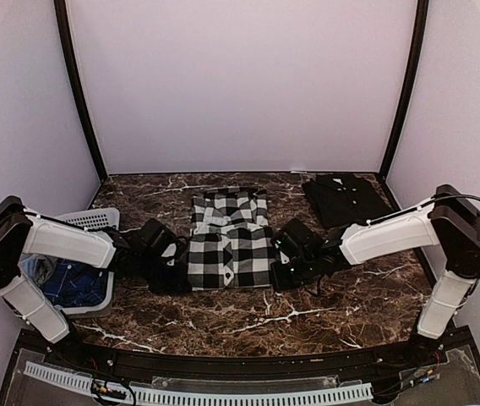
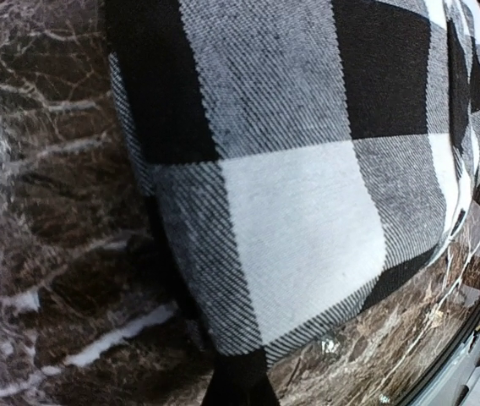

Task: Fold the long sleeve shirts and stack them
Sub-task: Pick up the 2/3-rectangle-folded shirt from the center of the board.

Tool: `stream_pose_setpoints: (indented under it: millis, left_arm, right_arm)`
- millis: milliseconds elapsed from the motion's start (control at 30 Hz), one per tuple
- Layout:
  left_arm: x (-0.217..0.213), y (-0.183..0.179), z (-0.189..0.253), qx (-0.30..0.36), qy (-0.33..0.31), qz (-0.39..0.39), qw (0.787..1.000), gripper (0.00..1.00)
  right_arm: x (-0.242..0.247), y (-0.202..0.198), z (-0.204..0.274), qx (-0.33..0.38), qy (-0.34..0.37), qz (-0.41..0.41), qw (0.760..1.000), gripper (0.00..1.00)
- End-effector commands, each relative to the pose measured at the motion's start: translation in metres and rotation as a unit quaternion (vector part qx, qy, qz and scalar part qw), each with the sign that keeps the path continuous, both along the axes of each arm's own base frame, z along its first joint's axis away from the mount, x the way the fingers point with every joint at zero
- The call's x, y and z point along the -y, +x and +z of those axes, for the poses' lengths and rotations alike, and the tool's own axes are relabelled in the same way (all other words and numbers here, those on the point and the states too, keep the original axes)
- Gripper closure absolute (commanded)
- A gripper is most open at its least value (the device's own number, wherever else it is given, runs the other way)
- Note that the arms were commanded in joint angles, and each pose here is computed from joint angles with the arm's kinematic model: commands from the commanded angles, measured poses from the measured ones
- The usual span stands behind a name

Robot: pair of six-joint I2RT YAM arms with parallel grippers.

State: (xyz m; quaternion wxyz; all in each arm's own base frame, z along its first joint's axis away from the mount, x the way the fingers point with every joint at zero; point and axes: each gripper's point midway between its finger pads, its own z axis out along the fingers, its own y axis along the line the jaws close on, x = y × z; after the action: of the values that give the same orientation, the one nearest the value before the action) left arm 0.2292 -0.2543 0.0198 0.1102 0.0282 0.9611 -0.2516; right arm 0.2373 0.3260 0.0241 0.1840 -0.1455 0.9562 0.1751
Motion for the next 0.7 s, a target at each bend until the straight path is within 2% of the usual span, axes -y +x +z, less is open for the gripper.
stream_pose_setpoints:
  millis: [0, 300, 467, 567, 667]
  left_arm:
    - [-0.009, -0.017, 0.013, -0.001, 0.021, -0.009, 1.0, 1.0]
    - [-0.017, -0.054, 0.043, 0.004, 0.018, -0.013, 1.0, 1.0]
    - [-0.016, -0.076, 0.067, 0.012, 0.007, -0.028, 0.999, 1.0]
    - [-0.011, -0.079, 0.094, 0.029, -0.016, -0.036, 0.999, 1.0]
    - [-0.006, -0.067, 0.129, 0.068, -0.025, -0.038, 0.997, 1.0]
  right_arm:
    - [0.008, -0.008, 0.019, 0.017, 0.014, -0.007, 1.0, 1.0]
    - [0.008, -0.061, 0.04, 0.014, 0.026, 0.021, 0.999, 1.0]
    - [0.007, -0.084, 0.07, 0.02, 0.048, 0.027, 0.998, 1.0]
    - [0.002, -0.088, 0.095, 0.026, 0.07, 0.033, 0.997, 1.0]
    - [-0.008, -0.082, 0.123, 0.043, 0.091, 0.038, 0.994, 1.0]
